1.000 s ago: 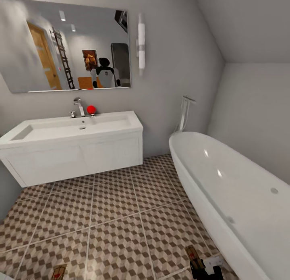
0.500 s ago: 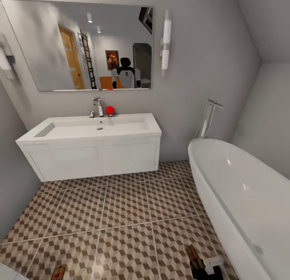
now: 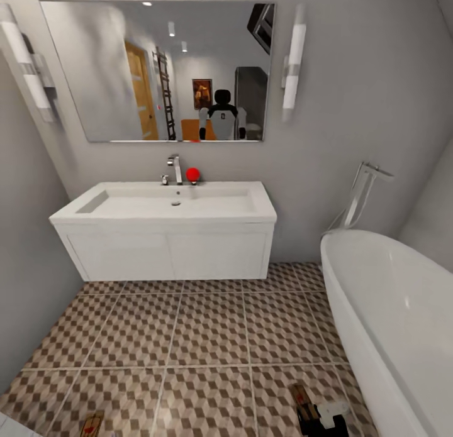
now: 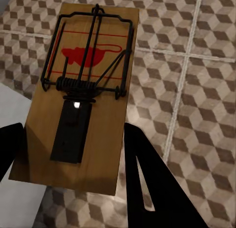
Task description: Take the four mousetraps from the cabinet in the bathroom and place them on the bathroom floor. Make sure all four end up on the same floor surface, and ensure that at least two of them are either under or directly next to the same bathroom sink.
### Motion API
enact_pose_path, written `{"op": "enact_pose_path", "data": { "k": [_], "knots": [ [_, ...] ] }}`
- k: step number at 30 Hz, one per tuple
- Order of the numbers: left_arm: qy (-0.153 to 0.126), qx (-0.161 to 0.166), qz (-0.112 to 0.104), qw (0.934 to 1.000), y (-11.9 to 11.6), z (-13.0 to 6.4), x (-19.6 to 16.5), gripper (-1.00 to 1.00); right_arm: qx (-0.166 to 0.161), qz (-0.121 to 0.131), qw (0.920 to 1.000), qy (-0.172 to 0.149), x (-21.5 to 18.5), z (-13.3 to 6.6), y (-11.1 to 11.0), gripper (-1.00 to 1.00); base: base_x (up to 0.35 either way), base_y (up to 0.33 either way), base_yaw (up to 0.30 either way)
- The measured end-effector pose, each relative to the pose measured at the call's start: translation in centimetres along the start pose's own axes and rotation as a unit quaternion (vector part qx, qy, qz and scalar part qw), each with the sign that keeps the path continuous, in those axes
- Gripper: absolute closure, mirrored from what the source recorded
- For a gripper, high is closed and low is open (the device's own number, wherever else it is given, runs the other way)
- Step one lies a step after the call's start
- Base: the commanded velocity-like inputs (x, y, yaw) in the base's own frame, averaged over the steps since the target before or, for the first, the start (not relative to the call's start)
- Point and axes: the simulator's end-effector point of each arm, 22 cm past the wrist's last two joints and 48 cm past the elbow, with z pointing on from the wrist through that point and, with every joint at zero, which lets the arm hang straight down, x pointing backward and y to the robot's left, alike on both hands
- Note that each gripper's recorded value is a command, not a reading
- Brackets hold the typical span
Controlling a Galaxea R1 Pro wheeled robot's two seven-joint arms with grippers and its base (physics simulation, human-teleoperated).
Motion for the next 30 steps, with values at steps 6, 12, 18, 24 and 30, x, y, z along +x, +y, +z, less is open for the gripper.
{"op": "enact_pose_path", "data": {
  "k": [6,12,18,24,30],
  "knots": [
    [0.000,0.000,0.000,1.0000,-0.03,0.00,-0.01,1.00,0.000,0.000,1.0000,0.000,0.00,0.00,0.00,1.00,0.258,0.002,0.006],
    [0.000,0.001,0.000,1.0000,-0.07,-0.01,0.00,1.00,0.000,0.000,1.0000,0.000,0.00,-0.01,0.00,1.00,0.292,0.087,0.000],
    [-0.001,0.000,0.000,1.0000,-0.03,0.01,-0.06,1.00,0.000,0.000,1.0000,0.000,0.00,-0.01,-0.02,1.00,0.298,0.119,0.000],
    [0.000,0.000,0.000,1.0000,-0.04,0.02,0.02,1.00,0.001,0.000,1.0000,0.001,0.06,0.01,-0.10,1.00,0.046,0.020,0.000],
    [0.001,0.001,0.000,1.0000,-0.11,0.00,0.05,1.00,0.000,-0.001,1.0000,0.000,0.03,0.02,-0.05,1.00,0.000,0.000,0.000]
  ]
}}
